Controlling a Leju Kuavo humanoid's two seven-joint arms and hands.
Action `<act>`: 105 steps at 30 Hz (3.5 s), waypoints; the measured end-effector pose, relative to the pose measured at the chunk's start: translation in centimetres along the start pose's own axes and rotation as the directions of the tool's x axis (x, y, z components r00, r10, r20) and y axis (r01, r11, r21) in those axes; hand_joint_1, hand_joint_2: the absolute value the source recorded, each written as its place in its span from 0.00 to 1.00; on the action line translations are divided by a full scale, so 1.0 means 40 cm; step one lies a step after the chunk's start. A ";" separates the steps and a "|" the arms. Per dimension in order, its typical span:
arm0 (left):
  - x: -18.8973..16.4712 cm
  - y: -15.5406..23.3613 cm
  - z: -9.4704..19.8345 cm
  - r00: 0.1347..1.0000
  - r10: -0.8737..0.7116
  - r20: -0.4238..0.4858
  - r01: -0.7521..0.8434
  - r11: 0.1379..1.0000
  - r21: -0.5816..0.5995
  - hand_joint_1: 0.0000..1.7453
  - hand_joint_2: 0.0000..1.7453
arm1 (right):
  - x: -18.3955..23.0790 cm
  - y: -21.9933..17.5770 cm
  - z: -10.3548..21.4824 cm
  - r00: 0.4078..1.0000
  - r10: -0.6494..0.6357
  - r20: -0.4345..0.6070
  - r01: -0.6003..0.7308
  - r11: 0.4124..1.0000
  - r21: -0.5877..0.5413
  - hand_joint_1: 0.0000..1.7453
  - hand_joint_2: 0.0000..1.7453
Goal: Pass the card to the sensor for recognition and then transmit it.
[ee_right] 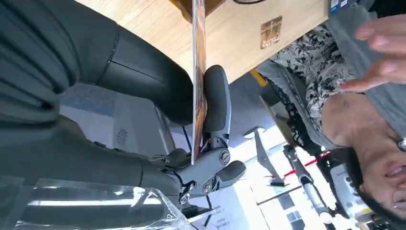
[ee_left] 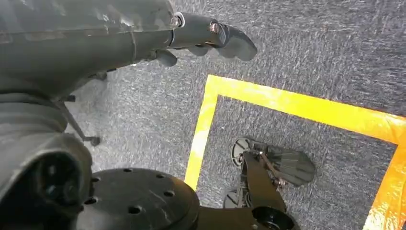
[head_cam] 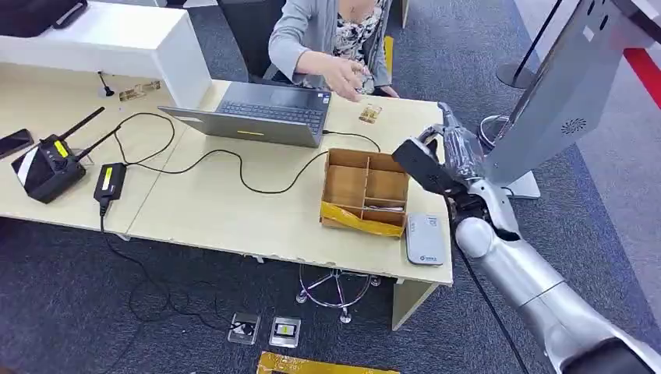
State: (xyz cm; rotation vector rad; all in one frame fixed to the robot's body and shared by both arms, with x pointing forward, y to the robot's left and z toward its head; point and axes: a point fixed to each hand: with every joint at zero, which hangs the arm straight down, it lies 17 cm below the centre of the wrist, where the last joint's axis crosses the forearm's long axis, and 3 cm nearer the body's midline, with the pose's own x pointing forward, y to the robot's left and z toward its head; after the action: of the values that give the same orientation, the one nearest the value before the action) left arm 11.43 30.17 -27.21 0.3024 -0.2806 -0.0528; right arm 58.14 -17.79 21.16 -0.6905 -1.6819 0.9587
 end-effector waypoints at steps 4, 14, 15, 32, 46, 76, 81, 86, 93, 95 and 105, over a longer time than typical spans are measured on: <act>0.004 0.001 -0.001 1.000 -0.023 0.012 0.023 1.000 -0.009 0.00 0.00 | 0.043 0.005 -0.018 1.000 0.012 0.021 -0.012 1.000 -0.003 1.00 1.00; 0.016 -0.001 -0.002 0.999 -0.048 0.027 0.048 0.999 -0.014 0.00 0.00 | 0.070 0.027 -0.046 0.999 0.033 0.024 -0.033 0.999 0.003 1.00 1.00; 0.013 0.000 -0.002 0.999 -0.048 0.021 0.049 0.999 -0.014 0.00 0.00 | 0.066 0.031 -0.045 0.999 0.035 0.023 -0.035 0.999 0.006 1.00 1.00; 0.004 0.011 -0.005 0.998 -0.058 0.012 0.058 0.998 -0.010 0.00 0.00 | 0.086 0.106 -0.038 0.993 0.103 0.060 -0.106 0.993 0.052 0.00 0.00; -0.006 0.020 -0.006 1.000 -0.017 -0.012 0.018 1.000 0.008 0.00 0.00 | 0.209 0.124 0.025 0.964 0.212 0.161 -0.232 0.966 0.114 0.00 0.00; -0.050 0.011 0.008 0.993 -0.011 -0.117 0.020 0.997 0.075 0.00 0.00 | 0.313 0.279 0.352 0.942 0.271 0.199 -0.292 0.953 0.079 0.00 1.00; -0.050 0.012 0.009 0.993 -0.018 -0.118 0.028 0.996 0.080 0.00 0.00 | 0.321 0.316 0.364 0.952 0.246 0.182 -0.270 0.956 0.117 0.00 1.00; -0.050 -0.002 0.012 0.992 -0.021 -0.121 0.029 0.997 0.069 0.00 0.00 | 0.322 0.337 0.361 0.945 0.287 0.159 -0.307 0.944 0.120 0.00 1.00; -0.047 -0.015 0.011 0.993 -0.027 -0.117 0.030 0.999 0.022 0.00 0.00 | 0.318 0.376 0.353 0.926 0.351 0.136 -0.367 0.922 0.121 0.00 1.00; -0.047 -0.014 0.010 0.993 -0.026 -0.118 0.029 0.999 0.022 0.00 0.00 | 0.308 0.389 0.348 0.918 0.376 0.123 -0.391 0.911 0.131 0.00 1.00; -0.051 -0.016 0.011 0.992 -0.030 -0.126 0.032 0.999 0.017 0.00 0.00 | 0.275 0.418 0.335 0.901 0.426 0.084 -0.435 0.886 0.160 0.00 1.00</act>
State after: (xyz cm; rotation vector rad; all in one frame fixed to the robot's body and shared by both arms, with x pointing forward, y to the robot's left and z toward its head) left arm 9.36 29.62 -27.53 0.3279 -0.1511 -0.0615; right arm 41.90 -3.68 10.30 -0.9515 -1.4856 1.4282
